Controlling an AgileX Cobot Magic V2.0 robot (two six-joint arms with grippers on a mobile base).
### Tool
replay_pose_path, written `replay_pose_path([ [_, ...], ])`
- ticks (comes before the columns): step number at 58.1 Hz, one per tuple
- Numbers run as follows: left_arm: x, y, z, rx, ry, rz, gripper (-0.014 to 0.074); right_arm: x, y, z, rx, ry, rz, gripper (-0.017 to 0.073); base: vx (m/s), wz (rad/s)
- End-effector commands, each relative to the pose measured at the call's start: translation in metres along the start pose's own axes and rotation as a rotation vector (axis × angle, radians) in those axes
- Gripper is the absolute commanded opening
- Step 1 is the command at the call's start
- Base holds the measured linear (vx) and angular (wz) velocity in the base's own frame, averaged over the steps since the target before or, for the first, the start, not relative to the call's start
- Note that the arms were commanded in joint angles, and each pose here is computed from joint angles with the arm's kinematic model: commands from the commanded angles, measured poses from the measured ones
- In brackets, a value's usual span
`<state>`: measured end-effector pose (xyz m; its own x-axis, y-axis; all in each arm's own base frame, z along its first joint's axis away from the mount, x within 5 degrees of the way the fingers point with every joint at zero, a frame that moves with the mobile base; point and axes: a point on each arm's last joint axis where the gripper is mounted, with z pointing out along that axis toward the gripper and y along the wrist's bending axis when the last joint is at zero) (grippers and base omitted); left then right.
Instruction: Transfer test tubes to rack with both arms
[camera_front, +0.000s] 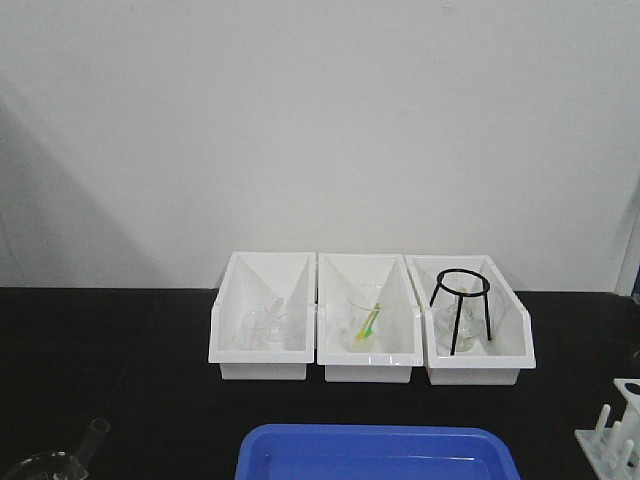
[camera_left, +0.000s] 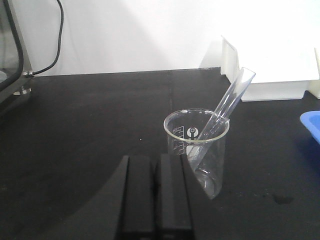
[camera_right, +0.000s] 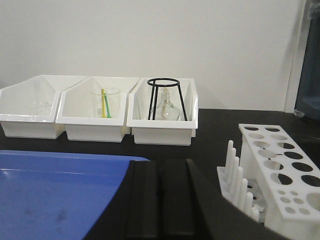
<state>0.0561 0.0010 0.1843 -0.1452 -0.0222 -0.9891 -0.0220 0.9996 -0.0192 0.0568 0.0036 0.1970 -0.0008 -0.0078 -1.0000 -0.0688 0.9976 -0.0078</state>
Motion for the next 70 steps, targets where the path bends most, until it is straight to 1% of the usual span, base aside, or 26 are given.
replay_pose_path([
  [1,0.001,0.000,0.000,0.001,-0.074,-0.013,-0.0020,-0.004,0.001,0.000,-0.009,-0.078,-0.013,-0.0008,0.00,0.00],
  [14,-0.003,0.000,0.000,0.000,-0.114,-0.006,-0.0020,-0.004,0.001,0.000,-0.010,-0.080,-0.013,-0.0008,0.00,0.00],
  [18,-0.004,0.000,0.000,0.000,-0.123,-0.006,-0.0020,-0.008,0.001,-0.001,-0.014,-0.119,-0.021,-0.0008,0.00,0.00],
  [23,-0.005,0.000,0.000,0.000,-0.140,0.000,-0.0020,-0.011,0.002,-0.001,-0.017,-0.150,-0.018,-0.0008,0.00,0.00],
  [25,-0.006,0.000,0.000,0.001,-0.145,-0.006,-0.0020,-0.011,0.002,-0.001,-0.018,-0.153,-0.018,-0.0008,0.00,0.00],
  [39,-0.010,0.000,-0.001,0.000,-0.193,0.000,-0.0020,-0.019,0.003,-0.003,-0.028,-0.238,-0.018,-0.0008,0.00,0.00],
  [40,-0.010,0.000,-0.001,0.001,-0.195,-0.006,-0.0020,-0.019,0.003,-0.003,-0.029,-0.246,-0.018,-0.0008,0.00,0.00],
  [47,-0.018,0.000,-0.003,0.000,-0.271,0.000,-0.0020,-0.025,0.004,-0.005,-0.036,-0.312,-0.018,-0.0008,0.00,0.00],
  [50,-0.023,0.000,-0.004,0.001,-0.312,-0.007,-0.0020,-0.028,0.004,-0.006,-0.040,-0.346,-0.018,-0.0008,0.00,0.00],
  [51,-0.026,0.000,-0.006,0.002,-0.350,-0.012,-0.0020,-0.029,0.004,-0.006,-0.041,-0.356,-0.016,-0.0008,0.00,0.00],
  [53,-0.030,0.000,-0.007,0.005,-0.383,-0.025,-0.0020,-0.032,0.004,-0.007,-0.043,-0.384,-0.008,-0.0008,0.00,0.00],
  [56,-0.037,0.000,-0.010,0.014,-0.463,-0.060,-0.0020,-0.041,0.004,-0.009,-0.044,-0.422,0.009,-0.0008,0.00,0.00],
  [57,-0.041,0.000,-0.012,0.022,-0.509,-0.086,-0.0020,-0.044,0.003,-0.010,-0.043,-0.432,0.017,-0.0008,0.00,0.00],
  [58,-0.044,0.000,-0.013,0.025,-0.521,-0.092,-0.0020,-0.049,0.003,-0.011,-0.042,-0.445,0.023,-0.0008,0.00,0.00],
  [61,-0.057,0.000,-0.019,0.041,-0.575,-0.134,-0.0020,-0.062,0.002,-0.015,-0.039,-0.471,0.040,-0.0008,0.00,0.00],
  [63,-0.065,0.000,-0.022,0.045,-0.595,-0.143,-0.0020,-0.074,0.002,-0.018,-0.037,-0.493,0.047,-0.0008,0.00,0.00],
  [65,-0.081,-0.001,-0.029,0.051,-0.617,-0.151,-0.0020,-0.088,0.002,-0.022,-0.035,-0.512,0.047,-0.0008,0.00,0.00],
  [68,-0.103,-0.001,-0.037,0.055,-0.644,-0.154,-0.0020,-0.110,0.001,-0.025,-0.031,-0.525,0.036,-0.0008,0.00,0.00],
  [70,-0.116,-0.002,-0.040,0.055,-0.632,-0.154,-0.0020,-0.127,0.001,-0.027,-0.028,-0.529,0.025,-0.0008,0.00,-0.01],
])
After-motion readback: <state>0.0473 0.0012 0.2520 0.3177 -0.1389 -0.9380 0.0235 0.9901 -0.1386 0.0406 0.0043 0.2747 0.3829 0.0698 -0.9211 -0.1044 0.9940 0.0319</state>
